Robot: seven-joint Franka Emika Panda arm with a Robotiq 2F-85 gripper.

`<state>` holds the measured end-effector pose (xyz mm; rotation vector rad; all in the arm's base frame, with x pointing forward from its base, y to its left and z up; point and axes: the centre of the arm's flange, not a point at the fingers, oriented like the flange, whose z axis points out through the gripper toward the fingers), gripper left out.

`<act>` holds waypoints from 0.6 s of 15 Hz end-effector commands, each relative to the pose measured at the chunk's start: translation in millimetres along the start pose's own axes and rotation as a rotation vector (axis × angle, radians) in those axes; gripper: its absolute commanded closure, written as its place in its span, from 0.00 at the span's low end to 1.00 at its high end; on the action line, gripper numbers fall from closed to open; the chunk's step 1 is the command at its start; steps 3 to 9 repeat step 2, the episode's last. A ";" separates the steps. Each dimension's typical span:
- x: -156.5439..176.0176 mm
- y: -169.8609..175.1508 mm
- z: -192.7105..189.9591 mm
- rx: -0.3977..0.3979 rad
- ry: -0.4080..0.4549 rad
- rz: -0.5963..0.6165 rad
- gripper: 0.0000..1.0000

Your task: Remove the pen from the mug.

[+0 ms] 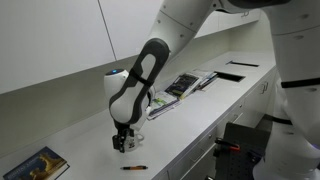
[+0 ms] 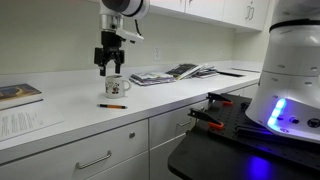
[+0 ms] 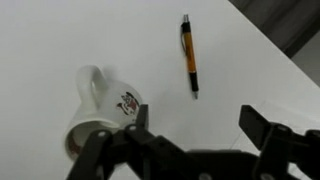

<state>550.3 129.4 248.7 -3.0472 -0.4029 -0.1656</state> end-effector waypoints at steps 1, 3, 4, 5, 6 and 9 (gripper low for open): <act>-30.5 14.0 -42.2 0.046 0.051 0.031 0.00; -36.5 17.3 -51.2 0.054 0.062 0.037 0.00; -36.5 17.3 -51.2 0.054 0.062 0.037 0.00; -36.5 17.3 -51.2 0.054 0.062 0.037 0.00; -36.5 17.3 -51.2 0.054 0.062 0.037 0.00; -36.5 17.3 -51.2 0.054 0.062 0.037 0.00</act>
